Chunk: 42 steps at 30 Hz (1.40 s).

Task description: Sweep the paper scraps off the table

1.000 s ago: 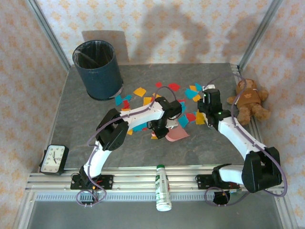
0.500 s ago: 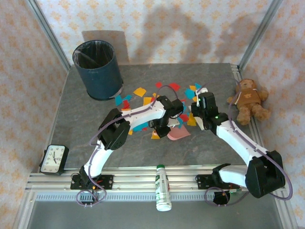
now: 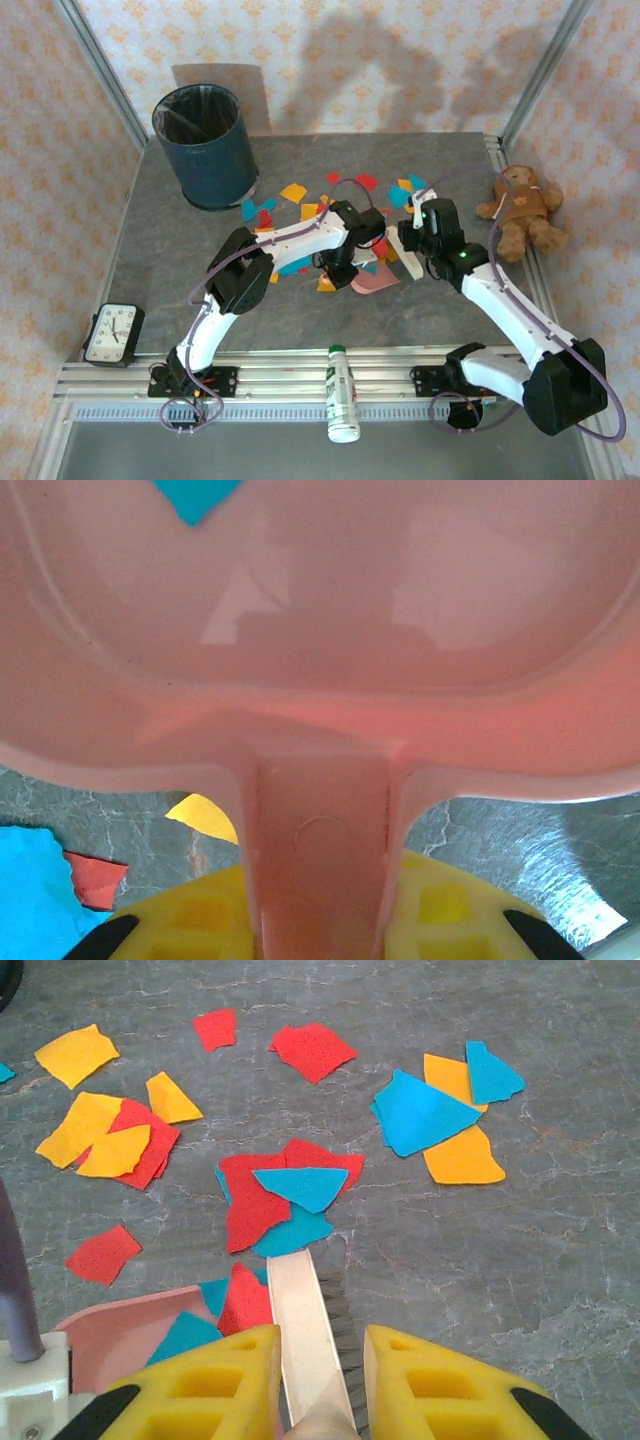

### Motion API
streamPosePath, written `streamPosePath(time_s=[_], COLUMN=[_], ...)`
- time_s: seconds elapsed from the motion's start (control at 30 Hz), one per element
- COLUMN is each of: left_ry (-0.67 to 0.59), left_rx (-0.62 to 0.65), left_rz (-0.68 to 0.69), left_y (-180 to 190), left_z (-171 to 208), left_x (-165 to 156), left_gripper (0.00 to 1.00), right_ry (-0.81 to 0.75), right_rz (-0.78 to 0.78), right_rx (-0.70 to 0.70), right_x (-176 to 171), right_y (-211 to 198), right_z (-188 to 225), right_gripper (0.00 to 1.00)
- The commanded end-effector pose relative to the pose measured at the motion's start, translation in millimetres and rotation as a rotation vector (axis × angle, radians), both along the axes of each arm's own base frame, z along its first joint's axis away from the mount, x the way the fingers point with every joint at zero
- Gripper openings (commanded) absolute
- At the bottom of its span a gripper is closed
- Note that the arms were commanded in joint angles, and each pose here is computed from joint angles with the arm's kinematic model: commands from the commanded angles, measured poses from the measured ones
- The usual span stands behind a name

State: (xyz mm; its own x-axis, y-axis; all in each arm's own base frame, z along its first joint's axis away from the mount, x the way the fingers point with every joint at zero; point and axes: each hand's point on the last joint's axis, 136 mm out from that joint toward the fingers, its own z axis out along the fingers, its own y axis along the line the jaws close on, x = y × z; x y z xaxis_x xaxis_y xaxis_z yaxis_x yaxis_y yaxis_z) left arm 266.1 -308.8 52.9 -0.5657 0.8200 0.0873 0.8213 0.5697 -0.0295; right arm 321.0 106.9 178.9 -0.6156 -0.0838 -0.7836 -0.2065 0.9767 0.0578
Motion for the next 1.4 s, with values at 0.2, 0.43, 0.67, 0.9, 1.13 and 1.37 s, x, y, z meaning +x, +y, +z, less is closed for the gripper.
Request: streamPosePath(time_s=[0.2,0.43,0.67,0.9,1.13,1.37], left_ry=[-0.038,-0.046,0.000,0.015,0.003,0.012], left_rx=[0.094,0.090,0.065,0.059,0.056,0.033], left_rz=[0.022,0.027,0.002,-0.016,-0.017,-0.020], left_y=[26,31,29,26,23,15], left_z=[5,7,11,9,6,4], left_x=[-4,-7,-17,-20,-16,-14], left_gripper=[0.00,0.00,0.00,0.00,0.00,0.00], right_ry=[0.006,-0.058,-0.131,-0.091,-0.062,-0.013], right_rz=[-0.055,-0.105,-0.254,-0.268,-0.213,-0.177], right_rx=[0.012,0.037,-0.015,-0.051,0.001,0.034], right_x=[-21,-16,-3,5,11,16], right_y=[-13,-18,-43,-43,-27,-14], right_z=[15,30,36,22,11,0], right_gripper=[0.00,0.00,0.00,0.00,0.00,0.00])
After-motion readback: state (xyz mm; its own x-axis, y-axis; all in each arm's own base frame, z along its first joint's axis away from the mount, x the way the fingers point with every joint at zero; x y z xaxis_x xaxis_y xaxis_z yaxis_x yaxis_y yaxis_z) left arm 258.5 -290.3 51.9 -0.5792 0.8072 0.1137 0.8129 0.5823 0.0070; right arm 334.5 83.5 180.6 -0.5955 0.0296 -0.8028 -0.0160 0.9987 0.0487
